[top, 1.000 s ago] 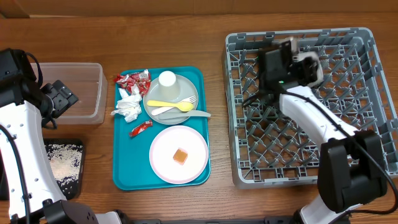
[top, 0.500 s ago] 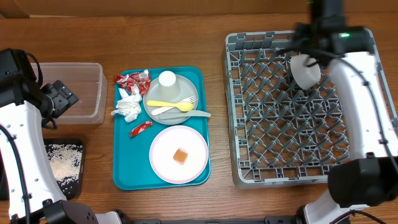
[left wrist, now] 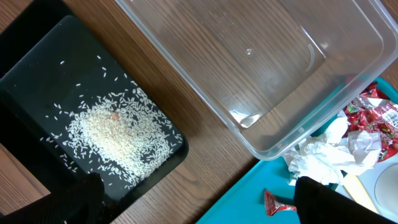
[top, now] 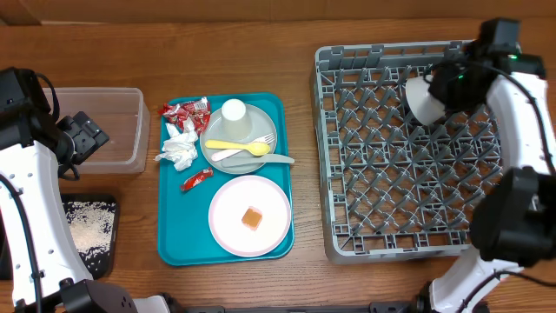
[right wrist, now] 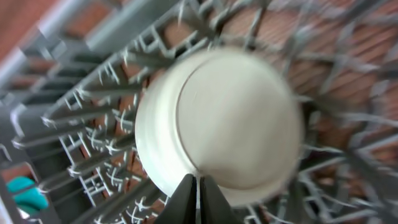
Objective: Sort waste into correct bins and load items into the dishwasher rack
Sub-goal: 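Lower the bowl upside down into the rack and release, then withdraw the right arm and reach the left gripper toward the plate, then grasp the white plate rim with the left gripper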
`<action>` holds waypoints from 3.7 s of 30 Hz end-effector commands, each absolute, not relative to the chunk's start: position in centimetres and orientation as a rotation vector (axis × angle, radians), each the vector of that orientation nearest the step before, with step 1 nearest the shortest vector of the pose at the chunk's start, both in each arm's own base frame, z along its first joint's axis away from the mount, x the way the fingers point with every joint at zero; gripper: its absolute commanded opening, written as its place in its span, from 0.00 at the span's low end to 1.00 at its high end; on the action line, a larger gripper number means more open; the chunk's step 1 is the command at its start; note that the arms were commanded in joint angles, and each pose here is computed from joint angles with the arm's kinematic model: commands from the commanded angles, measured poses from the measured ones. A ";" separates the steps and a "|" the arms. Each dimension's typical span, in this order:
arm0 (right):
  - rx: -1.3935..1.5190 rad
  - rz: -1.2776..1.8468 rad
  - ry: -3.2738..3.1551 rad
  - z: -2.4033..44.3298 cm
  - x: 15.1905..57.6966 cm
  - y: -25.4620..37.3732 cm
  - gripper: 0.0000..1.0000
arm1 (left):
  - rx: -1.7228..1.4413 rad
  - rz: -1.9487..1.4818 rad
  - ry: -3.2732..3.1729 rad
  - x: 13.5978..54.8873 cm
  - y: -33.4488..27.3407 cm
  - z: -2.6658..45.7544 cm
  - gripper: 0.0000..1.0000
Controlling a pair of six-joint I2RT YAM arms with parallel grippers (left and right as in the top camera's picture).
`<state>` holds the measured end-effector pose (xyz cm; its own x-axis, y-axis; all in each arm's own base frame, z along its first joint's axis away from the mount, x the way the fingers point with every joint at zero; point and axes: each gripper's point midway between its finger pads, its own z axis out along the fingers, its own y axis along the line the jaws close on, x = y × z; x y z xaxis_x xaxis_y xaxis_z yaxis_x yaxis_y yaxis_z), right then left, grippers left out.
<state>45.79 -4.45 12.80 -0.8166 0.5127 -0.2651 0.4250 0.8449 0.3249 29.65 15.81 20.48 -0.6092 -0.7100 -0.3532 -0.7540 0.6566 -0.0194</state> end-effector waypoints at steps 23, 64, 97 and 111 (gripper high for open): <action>0.458 0.387 2.317 30.3 46.4 -1.1 1.00 | -1.052 -0.405 2.616 31.6 8.5 21.0 1.00; 0.985 -0.217 1.980 32.5 44.4 -18.4 1.00 | 0.936 0.042 3.081 16.5 -22.0 7.3 0.85; 0.985 -0.217 1.980 32.5 44.4 -18.4 1.00 | 0.910 0.158 3.212 15.6 -19.4 -0.1 0.66; 0.985 -0.217 1.980 32.5 44.4 -18.4 1.00 | 0.865 0.160 3.199 16.3 -19.4 -0.1 0.04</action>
